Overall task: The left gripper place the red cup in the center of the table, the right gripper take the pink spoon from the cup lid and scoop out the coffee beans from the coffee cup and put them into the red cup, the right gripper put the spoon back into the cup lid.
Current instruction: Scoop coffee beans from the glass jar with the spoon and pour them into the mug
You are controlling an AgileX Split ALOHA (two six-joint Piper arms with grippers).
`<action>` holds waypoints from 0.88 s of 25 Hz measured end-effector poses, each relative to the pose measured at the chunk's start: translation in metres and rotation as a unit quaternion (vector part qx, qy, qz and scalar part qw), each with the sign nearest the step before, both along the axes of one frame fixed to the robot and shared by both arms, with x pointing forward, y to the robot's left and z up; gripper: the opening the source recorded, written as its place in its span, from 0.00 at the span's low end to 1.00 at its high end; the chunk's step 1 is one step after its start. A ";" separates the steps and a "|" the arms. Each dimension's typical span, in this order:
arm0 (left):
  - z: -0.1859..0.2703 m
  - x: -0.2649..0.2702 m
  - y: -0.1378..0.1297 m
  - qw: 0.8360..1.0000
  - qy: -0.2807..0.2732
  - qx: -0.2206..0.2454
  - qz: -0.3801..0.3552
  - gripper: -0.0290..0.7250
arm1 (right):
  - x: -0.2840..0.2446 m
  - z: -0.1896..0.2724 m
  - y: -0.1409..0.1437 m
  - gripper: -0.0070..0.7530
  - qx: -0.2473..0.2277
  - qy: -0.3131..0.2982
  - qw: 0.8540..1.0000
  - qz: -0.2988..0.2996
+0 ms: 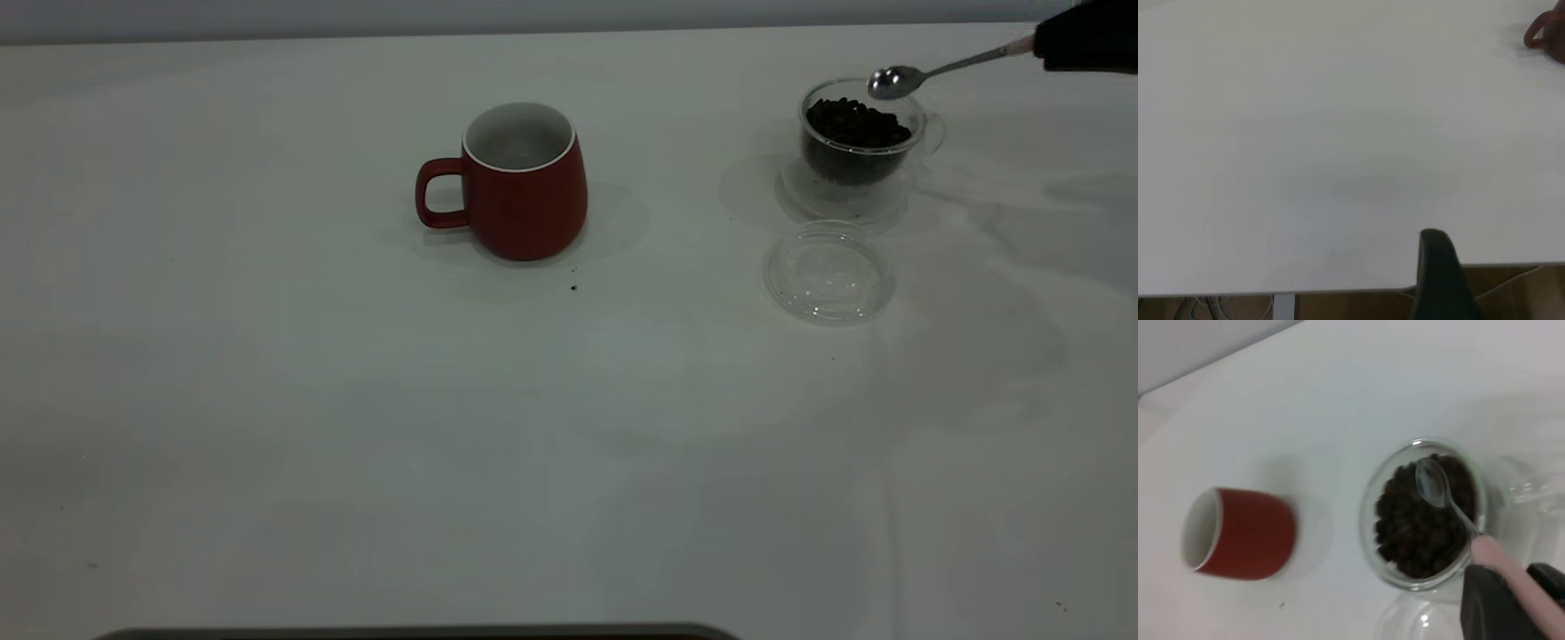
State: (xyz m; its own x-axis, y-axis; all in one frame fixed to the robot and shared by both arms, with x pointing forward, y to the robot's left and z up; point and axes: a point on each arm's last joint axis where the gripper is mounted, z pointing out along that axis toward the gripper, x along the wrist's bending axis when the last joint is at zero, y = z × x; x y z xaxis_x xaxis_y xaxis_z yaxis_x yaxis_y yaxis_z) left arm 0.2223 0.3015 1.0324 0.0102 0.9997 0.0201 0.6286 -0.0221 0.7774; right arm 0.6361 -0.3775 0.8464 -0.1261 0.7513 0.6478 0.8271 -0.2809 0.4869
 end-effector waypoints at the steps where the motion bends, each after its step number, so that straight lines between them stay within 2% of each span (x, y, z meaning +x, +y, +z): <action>1: 0.000 0.000 0.000 1.000 0.000 0.000 0.000 0.71 | 0.001 -0.004 0.001 0.14 -0.004 0.004 1.000 -0.006; 13: 0.000 0.000 0.000 1.000 0.000 0.000 0.000 0.71 | 0.003 -0.030 0.012 0.14 0.038 0.059 0.996 -0.054; 22: 0.000 0.000 0.000 1.000 0.000 -0.001 0.001 0.71 | -0.001 -0.045 0.018 0.14 0.095 0.121 0.984 -0.084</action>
State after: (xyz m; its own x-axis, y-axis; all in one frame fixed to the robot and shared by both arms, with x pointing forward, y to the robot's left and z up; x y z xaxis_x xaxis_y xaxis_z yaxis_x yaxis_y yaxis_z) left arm 0.2223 0.3015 1.0324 0.0090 0.9998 0.0186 0.6286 -0.0201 0.7775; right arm 0.6353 -0.3592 0.8014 0.1646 0.6103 0.7749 0.8467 -0.4904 0.2063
